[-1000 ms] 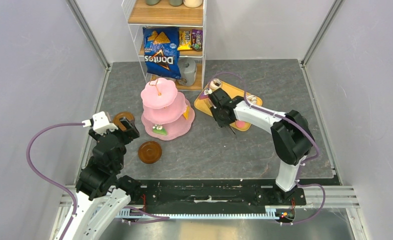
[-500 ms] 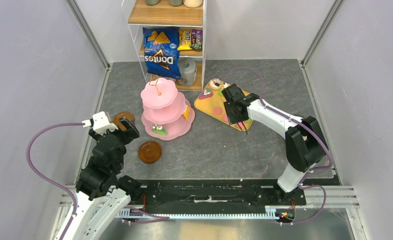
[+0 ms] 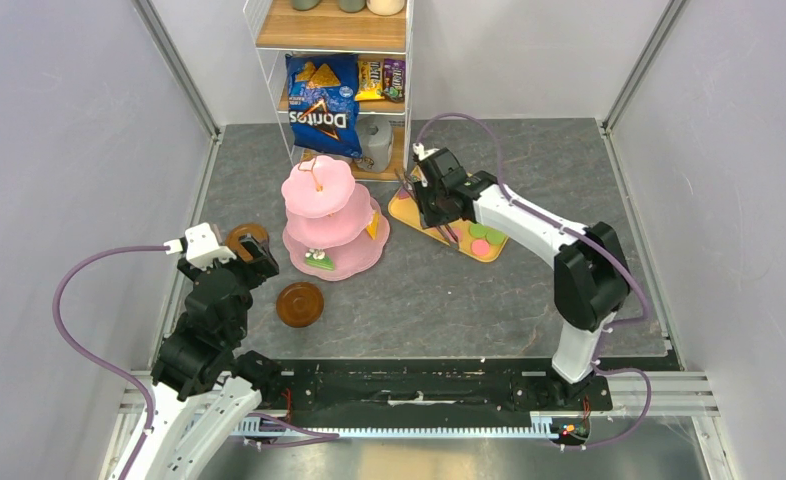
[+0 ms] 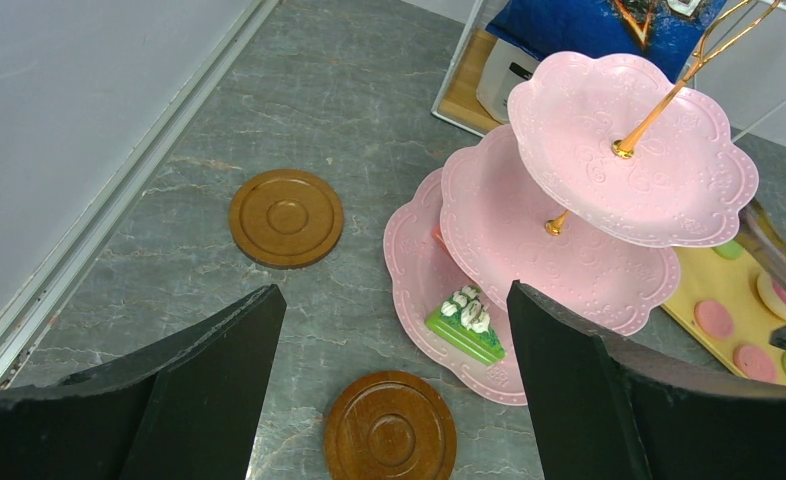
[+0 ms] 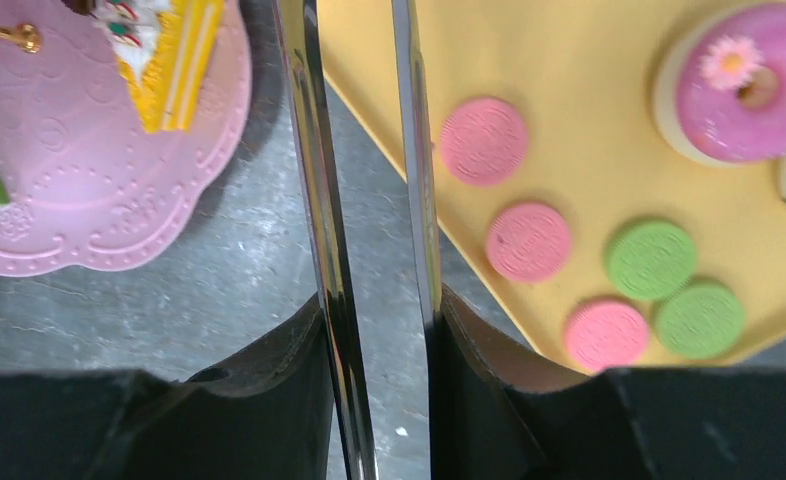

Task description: Serve the afternoon tea

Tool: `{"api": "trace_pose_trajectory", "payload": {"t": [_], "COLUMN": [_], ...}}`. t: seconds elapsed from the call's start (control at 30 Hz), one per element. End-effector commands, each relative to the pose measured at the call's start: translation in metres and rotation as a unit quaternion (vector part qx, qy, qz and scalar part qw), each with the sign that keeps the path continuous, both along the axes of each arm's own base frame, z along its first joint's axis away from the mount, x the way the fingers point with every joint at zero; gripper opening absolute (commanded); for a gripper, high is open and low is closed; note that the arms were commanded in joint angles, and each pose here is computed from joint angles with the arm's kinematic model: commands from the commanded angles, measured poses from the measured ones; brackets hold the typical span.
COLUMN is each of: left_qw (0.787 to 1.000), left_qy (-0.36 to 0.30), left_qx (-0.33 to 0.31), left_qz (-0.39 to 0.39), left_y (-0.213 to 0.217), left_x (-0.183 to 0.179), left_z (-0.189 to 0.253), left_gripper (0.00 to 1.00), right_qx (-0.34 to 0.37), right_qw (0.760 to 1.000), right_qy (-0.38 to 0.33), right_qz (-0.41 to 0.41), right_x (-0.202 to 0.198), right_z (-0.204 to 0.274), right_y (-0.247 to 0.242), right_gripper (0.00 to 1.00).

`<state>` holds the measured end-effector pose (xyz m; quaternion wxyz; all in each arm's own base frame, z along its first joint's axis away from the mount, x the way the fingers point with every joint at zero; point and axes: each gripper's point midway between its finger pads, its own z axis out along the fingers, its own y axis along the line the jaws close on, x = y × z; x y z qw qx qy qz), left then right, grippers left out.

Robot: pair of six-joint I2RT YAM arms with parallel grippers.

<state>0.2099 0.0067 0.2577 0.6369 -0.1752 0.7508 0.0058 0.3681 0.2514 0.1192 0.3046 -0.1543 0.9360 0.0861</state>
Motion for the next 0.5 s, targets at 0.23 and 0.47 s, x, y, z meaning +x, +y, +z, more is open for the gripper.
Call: {"api": "trace_pose_trajectory", "payload": {"t": [0.23,0.47], "left_qw": [1.0,1.0], "left_qy": [-0.014,-0.013], "left_qx": [-0.013,-0.012], "left_qz": [0.004,0.004], "left_y": [-0.001,-0.001], "left_x": [0.004,0.004], "left_z": [0.006,0.005], "left_gripper": [0.9,0.9], "right_qx": [0.052,0.012], "right_qw": [0.999,0.999], "right_qy": [0.008,0.03], "right_qz": [0.008,0.001], "right_x": [0.029,0.028], "right_z": [-0.012,-0.04], "right_y": [0.047,0.034], "right_gripper": [0.43,0.43]}}
